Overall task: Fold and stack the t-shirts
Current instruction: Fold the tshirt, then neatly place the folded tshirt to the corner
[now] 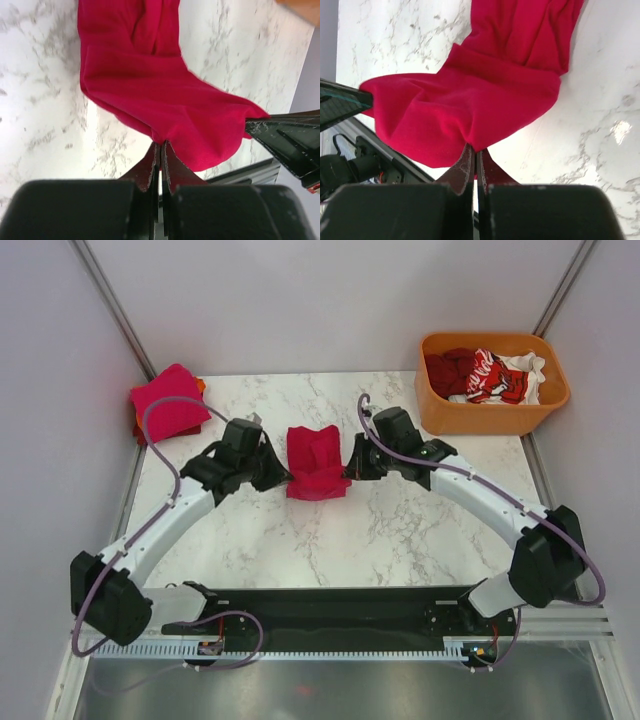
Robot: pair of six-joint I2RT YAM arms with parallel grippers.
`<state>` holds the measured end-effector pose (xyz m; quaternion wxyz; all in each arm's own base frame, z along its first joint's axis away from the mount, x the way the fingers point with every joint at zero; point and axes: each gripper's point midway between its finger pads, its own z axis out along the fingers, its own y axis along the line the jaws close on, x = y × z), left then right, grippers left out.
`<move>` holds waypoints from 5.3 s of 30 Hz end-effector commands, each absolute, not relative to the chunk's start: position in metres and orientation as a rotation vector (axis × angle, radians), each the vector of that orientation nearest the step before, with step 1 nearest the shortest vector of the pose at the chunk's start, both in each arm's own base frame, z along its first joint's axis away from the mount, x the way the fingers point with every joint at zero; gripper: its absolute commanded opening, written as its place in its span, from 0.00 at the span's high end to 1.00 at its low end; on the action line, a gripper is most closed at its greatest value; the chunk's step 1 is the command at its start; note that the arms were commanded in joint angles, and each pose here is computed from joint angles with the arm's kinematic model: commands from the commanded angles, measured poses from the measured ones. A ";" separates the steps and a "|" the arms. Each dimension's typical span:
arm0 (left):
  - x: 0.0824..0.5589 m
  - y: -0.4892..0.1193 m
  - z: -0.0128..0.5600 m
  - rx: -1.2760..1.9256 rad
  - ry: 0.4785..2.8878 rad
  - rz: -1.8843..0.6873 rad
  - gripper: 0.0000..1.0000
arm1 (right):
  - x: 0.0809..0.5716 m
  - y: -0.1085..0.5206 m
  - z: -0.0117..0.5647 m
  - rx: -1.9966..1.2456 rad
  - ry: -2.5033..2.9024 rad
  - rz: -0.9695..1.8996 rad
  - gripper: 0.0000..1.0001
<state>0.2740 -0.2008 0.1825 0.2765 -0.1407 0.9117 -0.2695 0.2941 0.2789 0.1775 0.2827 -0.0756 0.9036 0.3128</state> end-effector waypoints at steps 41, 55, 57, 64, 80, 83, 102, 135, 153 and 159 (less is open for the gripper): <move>0.511 -0.161 0.228 -0.231 2.364 -0.658 0.19 | 0.486 0.300 0.211 -0.187 2.173 1.007 0.18; 0.400 -0.176 0.168 -0.223 2.510 -0.859 0.42 | 0.498 0.417 0.173 -0.314 2.003 1.816 0.91; 0.392 -0.175 0.154 -0.236 2.546 -0.854 0.42 | 0.506 0.419 0.144 -0.282 2.039 1.818 0.91; 0.387 -0.183 0.154 -0.210 2.555 -0.861 0.42 | 0.523 0.401 0.054 -0.080 2.141 1.809 0.92; 0.436 -0.235 0.080 -0.112 2.417 -0.782 0.76 | 0.519 0.387 -0.007 -0.008 2.221 1.776 0.95; 0.427 -0.220 0.038 -0.215 2.486 -0.698 0.80 | 0.516 0.387 -0.006 -0.015 2.223 1.780 0.95; 0.388 -0.220 0.150 -0.119 2.249 -0.772 0.83 | 0.513 0.380 -0.012 -0.021 2.246 1.774 0.99; 0.298 -0.156 -0.002 -0.467 2.551 -0.527 0.95 | 0.513 0.367 -0.021 0.043 2.281 1.785 0.96; 0.429 -0.179 0.158 -0.087 2.305 -0.805 0.30 | 0.480 0.337 0.243 -0.303 1.960 1.673 0.02; 0.487 -0.189 0.128 0.000 2.332 -0.858 0.28 | 0.421 0.285 0.215 -0.226 2.065 1.545 0.02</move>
